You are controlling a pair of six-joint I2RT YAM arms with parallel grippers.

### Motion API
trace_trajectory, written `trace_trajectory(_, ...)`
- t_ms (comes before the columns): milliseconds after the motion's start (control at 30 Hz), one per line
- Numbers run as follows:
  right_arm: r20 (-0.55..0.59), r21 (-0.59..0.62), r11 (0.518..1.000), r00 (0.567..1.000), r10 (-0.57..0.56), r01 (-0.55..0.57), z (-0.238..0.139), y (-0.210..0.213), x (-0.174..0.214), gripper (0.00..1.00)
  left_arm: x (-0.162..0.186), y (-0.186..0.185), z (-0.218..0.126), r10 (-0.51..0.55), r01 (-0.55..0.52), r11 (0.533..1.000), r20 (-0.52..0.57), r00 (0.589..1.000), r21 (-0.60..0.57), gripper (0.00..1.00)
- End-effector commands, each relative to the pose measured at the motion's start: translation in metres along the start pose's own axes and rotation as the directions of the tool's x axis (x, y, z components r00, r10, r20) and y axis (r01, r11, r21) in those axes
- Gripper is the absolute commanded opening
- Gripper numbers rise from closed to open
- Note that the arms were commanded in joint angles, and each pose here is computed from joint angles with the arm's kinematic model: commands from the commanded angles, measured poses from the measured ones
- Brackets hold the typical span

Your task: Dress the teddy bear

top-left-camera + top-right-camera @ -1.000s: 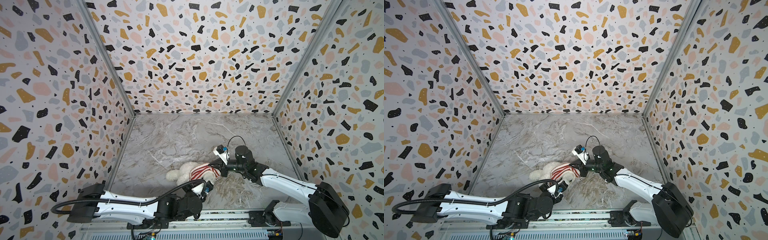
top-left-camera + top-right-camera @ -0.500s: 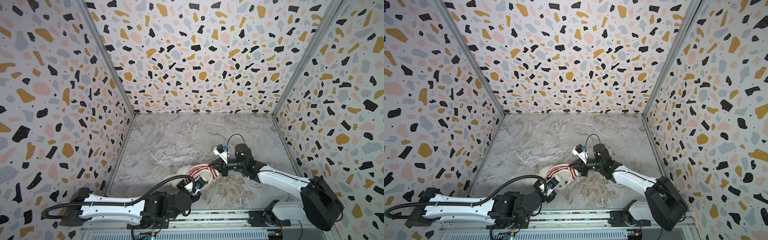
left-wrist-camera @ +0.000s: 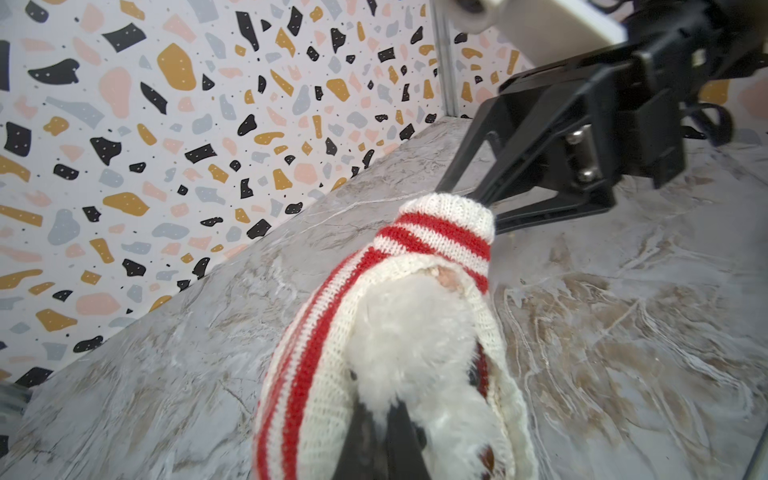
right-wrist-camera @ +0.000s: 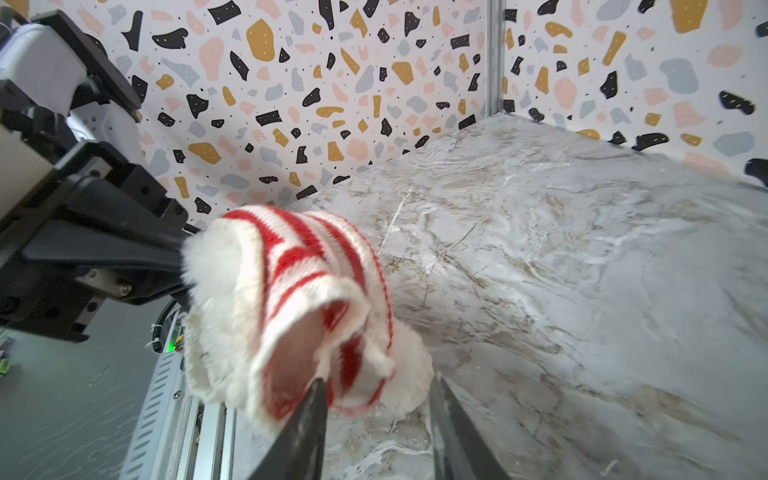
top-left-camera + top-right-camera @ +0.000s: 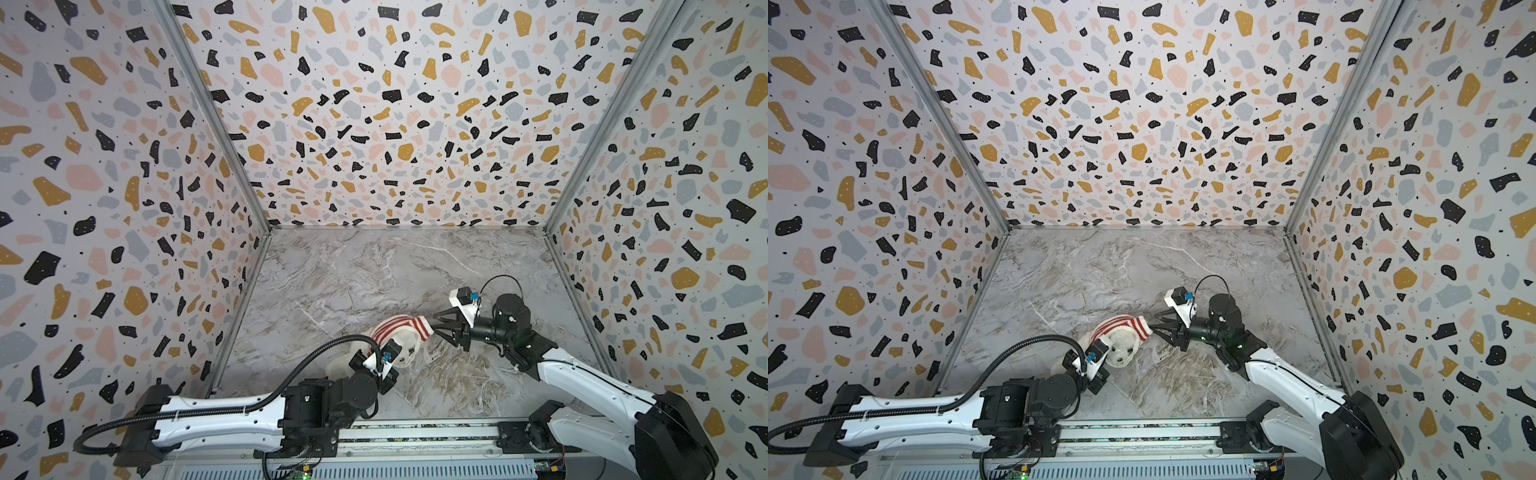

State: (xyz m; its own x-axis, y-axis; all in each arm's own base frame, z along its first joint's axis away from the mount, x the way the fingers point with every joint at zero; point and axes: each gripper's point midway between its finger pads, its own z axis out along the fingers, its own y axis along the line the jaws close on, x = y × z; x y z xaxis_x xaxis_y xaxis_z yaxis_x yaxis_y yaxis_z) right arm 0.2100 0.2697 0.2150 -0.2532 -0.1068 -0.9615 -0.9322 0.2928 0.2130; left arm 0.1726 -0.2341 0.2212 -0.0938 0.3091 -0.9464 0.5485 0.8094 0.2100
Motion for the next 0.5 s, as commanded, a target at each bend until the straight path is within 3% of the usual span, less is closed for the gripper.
trace_trajectory(0,0.058,0.057,0.998,0.998,-0.027,0.024,-0.013,0.001,-0.008,0.45,-0.035,0.031,0.007,-0.199,0.202,0.979,0.06,0.978,-0.042,0.0)
trace_trajectory(133,0.102,0.082,0.992,0.99,-0.099,0.091,-0.024,0.009,-0.02,0.48,-0.05,0.063,0.018,-0.282,0.286,0.95,0.05,0.958,-0.124,0.0)
trace_trajectory(333,0.195,0.032,0.957,0.937,-0.29,0.29,-0.029,0.054,-0.049,0.54,-0.064,0.063,0.033,-0.209,0.205,0.965,-0.007,0.978,-0.162,0.0)
trace_trajectory(467,0.195,0.075,0.965,0.945,-0.262,0.252,-0.022,0.042,-0.056,0.54,-0.06,0.076,0.034,-0.182,0.178,0.951,0.005,0.983,-0.252,0.0)
